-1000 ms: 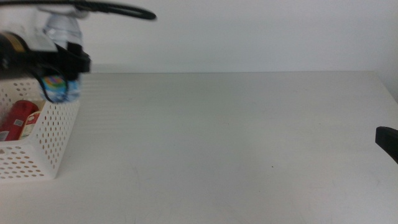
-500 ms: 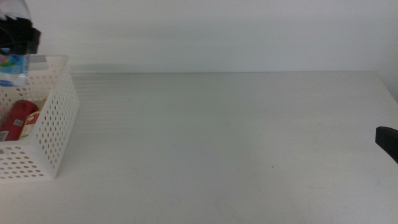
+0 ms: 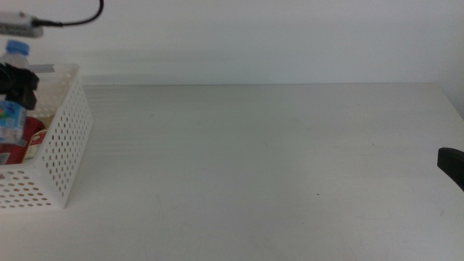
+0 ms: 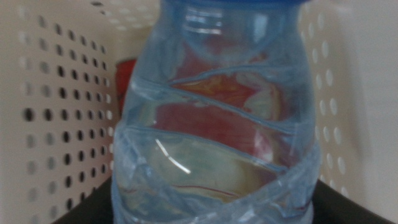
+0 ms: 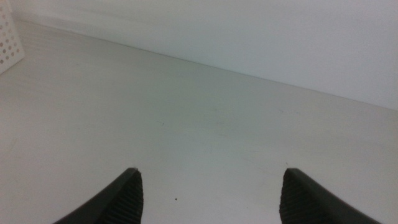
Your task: Use arms to grab the bottles and put them into the dustbin to the left of the table.
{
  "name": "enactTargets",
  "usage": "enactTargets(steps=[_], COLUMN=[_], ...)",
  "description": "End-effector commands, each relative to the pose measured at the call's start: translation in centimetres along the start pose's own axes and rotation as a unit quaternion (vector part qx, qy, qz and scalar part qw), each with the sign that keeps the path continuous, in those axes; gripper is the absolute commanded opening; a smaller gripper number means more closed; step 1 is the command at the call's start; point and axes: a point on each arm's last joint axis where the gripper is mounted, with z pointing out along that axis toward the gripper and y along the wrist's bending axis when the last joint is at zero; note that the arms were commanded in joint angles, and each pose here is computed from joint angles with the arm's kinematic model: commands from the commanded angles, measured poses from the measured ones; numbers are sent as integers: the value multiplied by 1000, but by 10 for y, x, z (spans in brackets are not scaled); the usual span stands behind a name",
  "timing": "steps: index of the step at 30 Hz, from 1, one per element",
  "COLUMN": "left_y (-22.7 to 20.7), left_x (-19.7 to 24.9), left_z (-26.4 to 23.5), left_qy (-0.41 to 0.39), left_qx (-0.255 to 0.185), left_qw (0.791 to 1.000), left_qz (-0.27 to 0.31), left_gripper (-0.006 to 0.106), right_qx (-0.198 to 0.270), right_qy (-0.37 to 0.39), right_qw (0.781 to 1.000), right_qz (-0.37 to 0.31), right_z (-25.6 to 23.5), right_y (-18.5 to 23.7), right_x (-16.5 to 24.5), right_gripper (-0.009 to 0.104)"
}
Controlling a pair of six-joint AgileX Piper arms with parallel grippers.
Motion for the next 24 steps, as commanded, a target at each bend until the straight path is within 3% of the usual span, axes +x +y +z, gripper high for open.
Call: enactTargets(steps=[1, 8, 13, 16, 24], left_y=[2, 2, 2, 3, 6], left_x=[-14, -10, -8, -8, -8], left_z=[-25, 9, 20, 21, 20], left_qy=[-60, -8, 7, 9, 12], left_qx=[-9, 7, 8, 3, -11], left_qw=[998, 1000, 1000, 1000, 1000], left_qz=[0, -3, -1, 3, 13], left_gripper=[-5, -3, 10, 25, 83], right_qx=[-1, -1, -1, -1, -1], right_qy=[-45, -45, -45, -45, -45], right_qw=[999, 999, 999, 999, 999], right_qz=[-7, -7, -7, -7, -7], right_z=[-2, -2, -2, -2, -2], right_y=[0, 0, 0, 0, 0], right_x=[-14, -14, -14, -14, -14], right_gripper=[57, 57, 57, 57, 57])
